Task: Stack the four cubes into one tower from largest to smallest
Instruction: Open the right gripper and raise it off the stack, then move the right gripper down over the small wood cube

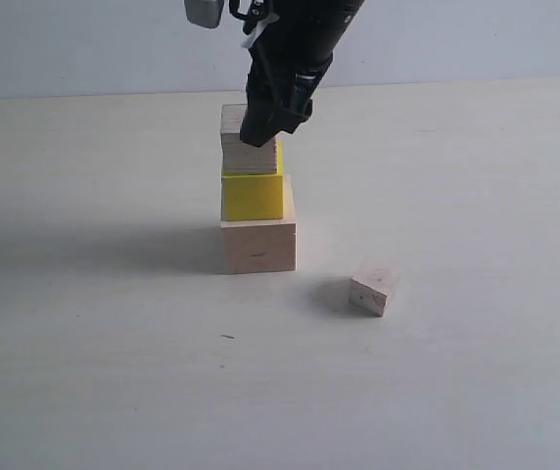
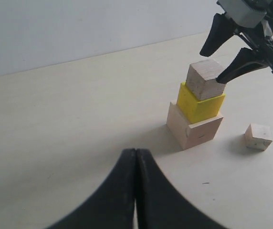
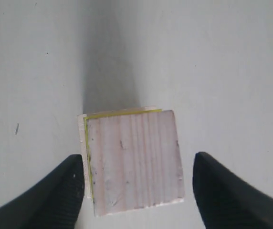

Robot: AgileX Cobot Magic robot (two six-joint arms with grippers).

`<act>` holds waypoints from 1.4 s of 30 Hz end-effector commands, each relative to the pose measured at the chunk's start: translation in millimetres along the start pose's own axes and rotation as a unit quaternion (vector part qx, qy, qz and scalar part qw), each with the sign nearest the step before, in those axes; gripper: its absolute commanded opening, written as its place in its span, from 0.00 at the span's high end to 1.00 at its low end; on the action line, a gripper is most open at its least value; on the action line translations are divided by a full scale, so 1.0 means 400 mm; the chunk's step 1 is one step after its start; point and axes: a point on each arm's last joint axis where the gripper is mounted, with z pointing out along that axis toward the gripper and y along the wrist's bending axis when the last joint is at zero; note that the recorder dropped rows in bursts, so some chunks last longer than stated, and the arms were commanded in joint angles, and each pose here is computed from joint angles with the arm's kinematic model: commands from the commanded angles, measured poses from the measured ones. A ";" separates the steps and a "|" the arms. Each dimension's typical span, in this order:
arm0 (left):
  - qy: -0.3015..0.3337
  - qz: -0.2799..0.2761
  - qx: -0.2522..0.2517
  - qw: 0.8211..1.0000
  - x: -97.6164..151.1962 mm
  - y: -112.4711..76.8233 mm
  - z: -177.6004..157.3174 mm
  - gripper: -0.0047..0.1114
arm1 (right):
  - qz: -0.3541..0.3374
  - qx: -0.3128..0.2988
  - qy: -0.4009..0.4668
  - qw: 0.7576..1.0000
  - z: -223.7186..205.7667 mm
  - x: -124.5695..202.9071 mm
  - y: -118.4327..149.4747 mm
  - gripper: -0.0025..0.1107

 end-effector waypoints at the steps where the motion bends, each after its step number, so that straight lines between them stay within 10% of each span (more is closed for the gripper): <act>1: 0.003 0.003 -0.003 1.000 0.001 0.001 0.003 0.96 | 0.010 0.009 -0.015 1.000 -0.028 -0.013 0.005 0.42; 18: 0.002 0.003 -0.003 1.000 0.001 0.001 0.003 0.96 | 0.065 0.049 -0.039 0.996 -0.140 -0.031 0.029 0.45; 26: 0.000 0.003 -0.002 1.000 0.000 0.000 0.003 0.96 | 0.145 0.074 -0.025 0.986 -0.193 -0.023 0.040 0.98; 42: 0.018 0.001 0.003 1.000 -0.028 -0.022 0.083 0.96 | 0.280 0.103 -0.100 0.949 -0.258 0.144 0.171 0.98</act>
